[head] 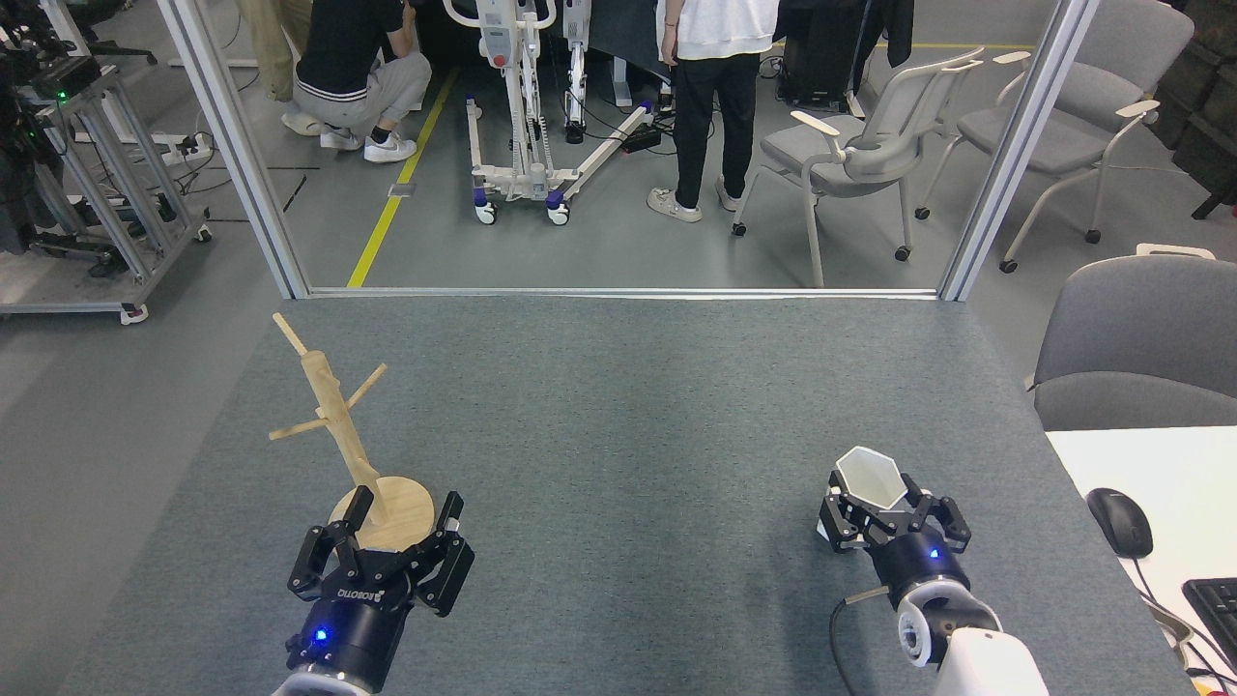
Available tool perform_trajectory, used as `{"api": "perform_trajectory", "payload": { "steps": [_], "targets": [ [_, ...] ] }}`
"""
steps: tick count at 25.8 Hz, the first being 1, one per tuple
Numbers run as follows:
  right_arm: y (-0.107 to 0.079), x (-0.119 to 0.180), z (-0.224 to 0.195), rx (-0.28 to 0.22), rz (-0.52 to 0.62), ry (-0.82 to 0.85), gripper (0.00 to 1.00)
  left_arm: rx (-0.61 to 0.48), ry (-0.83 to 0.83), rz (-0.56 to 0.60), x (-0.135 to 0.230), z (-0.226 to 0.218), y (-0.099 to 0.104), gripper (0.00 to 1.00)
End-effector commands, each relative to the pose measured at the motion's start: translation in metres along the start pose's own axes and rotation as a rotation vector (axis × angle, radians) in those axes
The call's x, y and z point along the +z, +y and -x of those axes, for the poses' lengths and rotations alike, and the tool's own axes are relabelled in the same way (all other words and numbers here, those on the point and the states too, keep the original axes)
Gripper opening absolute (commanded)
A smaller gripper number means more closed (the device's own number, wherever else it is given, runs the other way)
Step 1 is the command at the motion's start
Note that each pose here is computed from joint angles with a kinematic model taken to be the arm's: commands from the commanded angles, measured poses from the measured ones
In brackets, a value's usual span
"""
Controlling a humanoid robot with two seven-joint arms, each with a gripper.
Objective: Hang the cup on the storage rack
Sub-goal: 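Lift the white cup with the right gripper toward the center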
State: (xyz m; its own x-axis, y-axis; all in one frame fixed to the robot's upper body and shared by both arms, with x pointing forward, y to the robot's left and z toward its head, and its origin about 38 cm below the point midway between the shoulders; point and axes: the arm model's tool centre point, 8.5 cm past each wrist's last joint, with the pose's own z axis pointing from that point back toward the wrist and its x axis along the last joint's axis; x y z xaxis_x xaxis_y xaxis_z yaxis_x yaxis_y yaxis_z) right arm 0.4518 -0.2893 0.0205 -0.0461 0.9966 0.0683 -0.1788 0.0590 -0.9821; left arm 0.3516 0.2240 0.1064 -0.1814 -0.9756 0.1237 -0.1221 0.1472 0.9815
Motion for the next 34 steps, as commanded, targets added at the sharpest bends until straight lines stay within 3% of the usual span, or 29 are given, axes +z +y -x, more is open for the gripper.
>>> {"api": "perform_trajectory", "payload": {
  "steps": [1, 3, 9, 13, 18, 21, 23, 26, 31, 34],
  "targets": [
    [-0.035, 0.009, 0.023, -0.005, 0.097, -0.088, 0.07, 0.0, -0.005, 0.0, 0.0, -0.001, 0.0, 1.0],
    [-0.046, 0.013, 0.027, -0.03, 0.129, -0.114, 0.06, 0.0, -0.007, -0.002, 0.0, -0.001, 0.001, 1.0],
    [-0.088, 0.019, 0.018, 0.001, 0.239, -0.191, 0.02, -0.002, -0.014, -0.004, 0.0, -0.001, 0.001, 1.0],
    [-0.101, 0.02, -0.01, -0.014, 0.272, -0.348, 0.0, 0.002, -0.066, 0.002, 0.003, -0.007, -0.001, 1.0],
    [-0.129, 0.012, -0.053, 0.024, 0.32, -0.541, 0.0, 0.032, -0.19, 0.007, 0.011, -0.04, -0.012, 1.0],
    [-0.141, 0.012, -0.088, -0.019, 0.342, -0.705, 0.0, 0.05, -0.276, 0.015, 0.014, -0.061, -0.016, 0.99],
    [-0.144, 0.016, -0.108, -0.018, 0.349, -0.813, 0.0, 0.063, -0.318, 0.035, 0.018, -0.075, -0.021, 0.99],
    [-0.152, 0.024, -0.125, 0.008, 0.361, -0.9, 0.0, 0.111, -0.33, 0.051, 0.019, -0.104, -0.028, 0.95],
    [-0.151, 0.03, -0.165, 0.106, 0.236, -0.975, 0.0, 0.172, -0.182, 0.053, 0.011, -0.125, -0.029, 0.95],
    [-0.159, 0.032, -0.176, 0.12, 0.205, -0.902, 0.0, 0.182, -0.142, 0.091, 0.01, -0.136, -0.033, 0.95]
  ]
}}
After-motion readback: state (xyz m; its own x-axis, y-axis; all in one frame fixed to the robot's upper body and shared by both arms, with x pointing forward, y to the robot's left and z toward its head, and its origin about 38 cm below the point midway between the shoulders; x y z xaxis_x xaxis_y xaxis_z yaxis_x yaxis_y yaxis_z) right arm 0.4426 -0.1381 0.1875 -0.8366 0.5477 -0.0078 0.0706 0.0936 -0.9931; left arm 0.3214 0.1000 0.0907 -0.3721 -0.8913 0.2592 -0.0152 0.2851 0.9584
